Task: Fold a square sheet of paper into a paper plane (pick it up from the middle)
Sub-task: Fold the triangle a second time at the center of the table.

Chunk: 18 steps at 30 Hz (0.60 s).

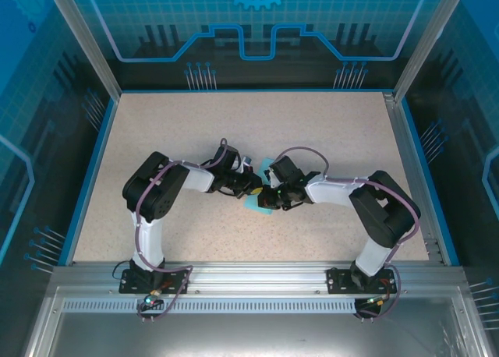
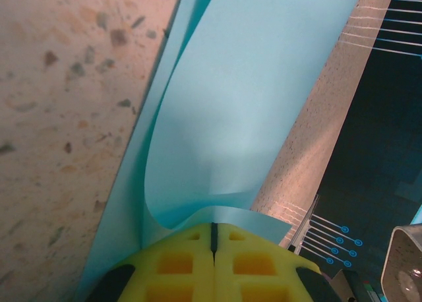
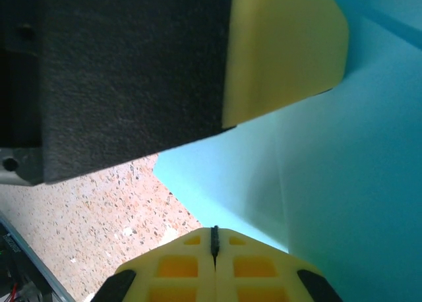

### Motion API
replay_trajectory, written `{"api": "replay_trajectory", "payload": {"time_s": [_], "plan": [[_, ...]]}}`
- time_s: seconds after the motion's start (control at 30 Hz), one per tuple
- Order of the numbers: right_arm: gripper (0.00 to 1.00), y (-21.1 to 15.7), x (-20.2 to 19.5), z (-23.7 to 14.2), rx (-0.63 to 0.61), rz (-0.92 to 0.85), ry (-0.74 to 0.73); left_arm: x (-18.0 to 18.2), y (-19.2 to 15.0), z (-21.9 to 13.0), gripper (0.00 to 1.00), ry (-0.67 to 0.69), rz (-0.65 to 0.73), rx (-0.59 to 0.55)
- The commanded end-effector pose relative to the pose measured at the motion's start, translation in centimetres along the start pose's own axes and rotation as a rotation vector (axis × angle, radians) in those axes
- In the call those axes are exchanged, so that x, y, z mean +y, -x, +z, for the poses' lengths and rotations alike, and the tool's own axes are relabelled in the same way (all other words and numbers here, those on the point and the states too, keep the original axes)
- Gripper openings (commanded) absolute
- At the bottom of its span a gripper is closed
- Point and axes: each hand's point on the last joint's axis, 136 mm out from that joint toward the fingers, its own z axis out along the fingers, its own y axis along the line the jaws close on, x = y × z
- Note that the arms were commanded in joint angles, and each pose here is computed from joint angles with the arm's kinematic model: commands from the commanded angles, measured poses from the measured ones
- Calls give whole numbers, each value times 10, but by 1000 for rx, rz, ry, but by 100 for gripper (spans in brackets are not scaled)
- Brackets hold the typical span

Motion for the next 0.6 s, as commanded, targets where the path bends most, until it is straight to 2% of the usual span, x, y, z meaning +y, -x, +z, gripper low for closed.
{"api": "replay_trajectory", "payload": {"time_s": [0.0, 0.27, 0.43, 0.57], "plan": [[6, 9, 5, -5, -14, 21, 45, 46, -12, 9, 0, 137, -63, 19], [6, 4, -7, 1, 13, 53, 35, 45, -12, 10, 0, 133, -64, 25], [6, -7, -32, 7, 39, 64, -55, 45, -11, 10, 0, 133, -64, 24], [7, -14, -40, 9, 59, 53, -72, 46, -12, 10, 0, 135, -67, 27]]}}
